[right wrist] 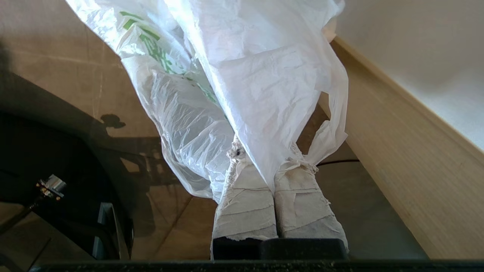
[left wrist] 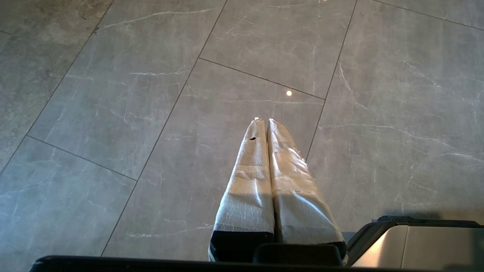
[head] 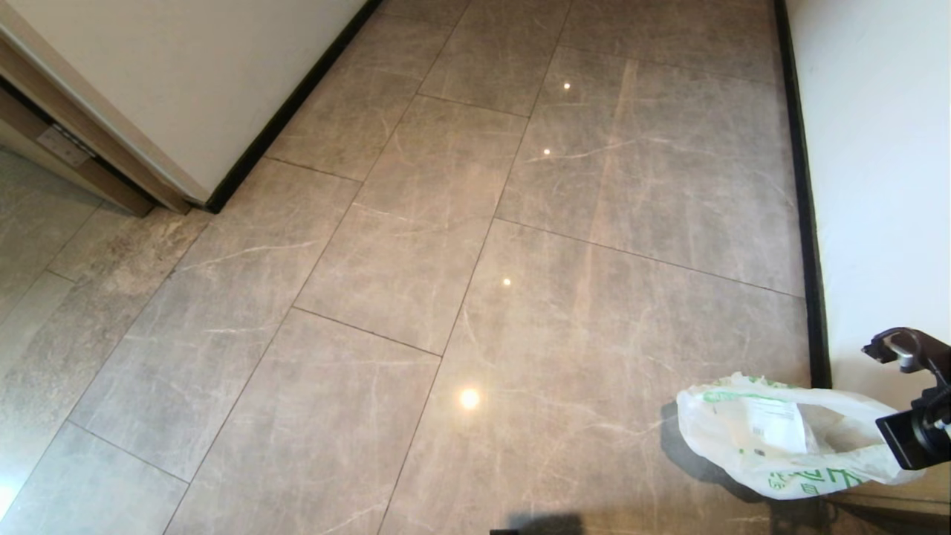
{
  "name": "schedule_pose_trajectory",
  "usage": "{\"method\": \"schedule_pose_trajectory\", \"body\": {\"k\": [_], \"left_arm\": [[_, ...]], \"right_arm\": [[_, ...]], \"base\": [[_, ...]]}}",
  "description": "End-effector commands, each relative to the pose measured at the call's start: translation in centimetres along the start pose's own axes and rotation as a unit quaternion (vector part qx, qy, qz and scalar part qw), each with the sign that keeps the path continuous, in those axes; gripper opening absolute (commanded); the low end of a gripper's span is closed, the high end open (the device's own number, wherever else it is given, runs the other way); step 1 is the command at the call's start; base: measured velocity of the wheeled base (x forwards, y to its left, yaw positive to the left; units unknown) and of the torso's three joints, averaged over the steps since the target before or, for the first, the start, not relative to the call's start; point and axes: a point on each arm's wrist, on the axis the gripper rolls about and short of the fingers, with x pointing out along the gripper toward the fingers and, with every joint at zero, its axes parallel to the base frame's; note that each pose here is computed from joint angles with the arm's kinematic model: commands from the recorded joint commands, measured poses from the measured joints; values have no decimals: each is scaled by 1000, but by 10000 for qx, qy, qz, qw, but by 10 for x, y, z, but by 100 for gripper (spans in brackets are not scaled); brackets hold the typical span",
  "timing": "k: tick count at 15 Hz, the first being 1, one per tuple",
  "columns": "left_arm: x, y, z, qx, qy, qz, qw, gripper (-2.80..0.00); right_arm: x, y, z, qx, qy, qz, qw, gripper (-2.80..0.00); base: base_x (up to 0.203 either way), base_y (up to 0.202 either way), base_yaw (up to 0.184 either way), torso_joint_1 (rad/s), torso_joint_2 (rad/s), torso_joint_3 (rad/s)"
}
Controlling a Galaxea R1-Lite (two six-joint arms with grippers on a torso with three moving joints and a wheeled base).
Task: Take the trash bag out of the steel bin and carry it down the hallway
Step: Put the trash bag at the door
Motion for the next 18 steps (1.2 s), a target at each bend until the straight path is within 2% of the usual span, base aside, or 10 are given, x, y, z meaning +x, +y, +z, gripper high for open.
{"method": "schedule_pose_trajectory", "body": {"k": [1, 3, 4, 8, 11, 14, 18], "left_arm": [[0, 0, 0, -2, 0, 2, 10000, -280], [0, 0, 0, -2, 0, 2, 10000, -280], [0, 0, 0, -2, 0, 2, 10000, -280], [0, 0, 0, -2, 0, 2, 10000, -280], [0, 0, 0, -2, 0, 2, 10000, -280], [0, 0, 0, -2, 0, 2, 10000, -280], [0, 0, 0, -2, 0, 2, 10000, -280]], "right_arm": [[5, -9, 3, 87, -29, 12, 10000, -280], [10, -13, -1, 121, 81, 69, 9999, -280], [13, -12, -2, 128, 127, 95, 9998, 0], [9, -15, -1, 163, 45, 120, 9998, 0], [-15, -14, -1, 150, -135, 164, 9997, 0], [-52, -4, -14, 184, -163, 462, 9986, 0], [-94, 18, -40, 243, -699, 702, 9948, 0]], "base": [[0, 0, 0, 0, 0, 0], [0, 0, 0, 0, 0, 0], [0, 0, 0, 0, 0, 0], [0, 0, 0, 0, 0, 0], [0, 0, 0, 0, 0, 0], [0, 0, 0, 0, 0, 0], [0, 0, 0, 0, 0, 0]]}}
